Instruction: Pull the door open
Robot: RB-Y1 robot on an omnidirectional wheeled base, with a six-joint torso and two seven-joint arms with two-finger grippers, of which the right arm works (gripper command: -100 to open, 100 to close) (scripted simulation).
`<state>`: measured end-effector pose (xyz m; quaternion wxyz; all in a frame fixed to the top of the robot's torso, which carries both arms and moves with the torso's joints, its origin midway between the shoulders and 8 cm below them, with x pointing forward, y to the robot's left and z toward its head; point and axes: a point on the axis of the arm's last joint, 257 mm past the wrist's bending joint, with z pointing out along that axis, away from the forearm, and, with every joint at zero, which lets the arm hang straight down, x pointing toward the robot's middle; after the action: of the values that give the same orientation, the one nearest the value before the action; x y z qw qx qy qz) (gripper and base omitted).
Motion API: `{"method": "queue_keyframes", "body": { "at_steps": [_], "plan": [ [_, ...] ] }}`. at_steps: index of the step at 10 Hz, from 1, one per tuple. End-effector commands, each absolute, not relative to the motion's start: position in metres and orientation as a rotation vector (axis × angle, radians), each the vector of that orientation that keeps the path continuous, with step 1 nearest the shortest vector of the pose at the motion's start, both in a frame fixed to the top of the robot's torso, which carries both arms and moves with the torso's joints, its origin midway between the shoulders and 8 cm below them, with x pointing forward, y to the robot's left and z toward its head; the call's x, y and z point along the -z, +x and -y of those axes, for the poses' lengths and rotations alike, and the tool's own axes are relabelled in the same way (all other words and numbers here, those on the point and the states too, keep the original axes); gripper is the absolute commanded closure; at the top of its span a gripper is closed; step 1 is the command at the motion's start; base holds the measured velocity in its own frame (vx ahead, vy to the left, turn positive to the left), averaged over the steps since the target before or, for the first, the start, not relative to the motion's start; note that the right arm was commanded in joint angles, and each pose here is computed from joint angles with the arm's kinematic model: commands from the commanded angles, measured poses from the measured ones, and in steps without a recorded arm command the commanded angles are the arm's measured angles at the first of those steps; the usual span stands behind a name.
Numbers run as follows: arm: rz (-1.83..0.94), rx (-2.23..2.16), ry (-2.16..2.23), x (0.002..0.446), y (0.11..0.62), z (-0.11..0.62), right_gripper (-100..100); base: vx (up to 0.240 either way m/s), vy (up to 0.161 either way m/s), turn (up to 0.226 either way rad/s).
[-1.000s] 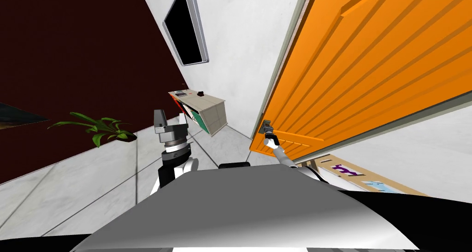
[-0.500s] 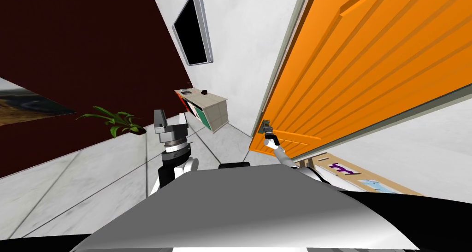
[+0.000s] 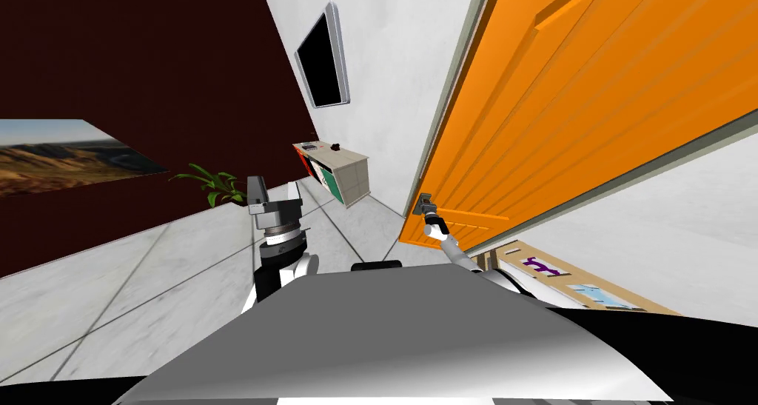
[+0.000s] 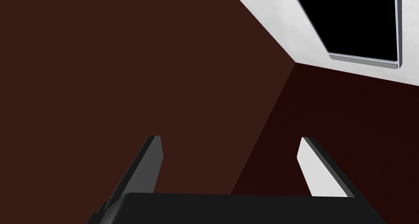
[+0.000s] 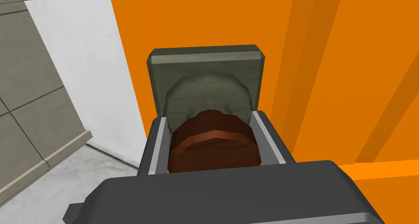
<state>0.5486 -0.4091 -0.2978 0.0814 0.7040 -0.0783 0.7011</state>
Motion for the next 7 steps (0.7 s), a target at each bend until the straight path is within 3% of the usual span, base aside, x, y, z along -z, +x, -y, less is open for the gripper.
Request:
{"method": "queue_keyframes", "body": {
  "at_steps": [1,4,7],
  "plan": [
    [0.216,-2.113,2.113,0.296,0.549,0.402,100,-0.211,-0.070,0.122],
    [0.205,-2.119,2.118,0.296,0.549,0.400,100,-0.171,-0.061,0.077],
    [0.108,-2.171,2.129,0.290,0.535,0.391,100,-0.045,0.014,-0.090]
  ]
}}
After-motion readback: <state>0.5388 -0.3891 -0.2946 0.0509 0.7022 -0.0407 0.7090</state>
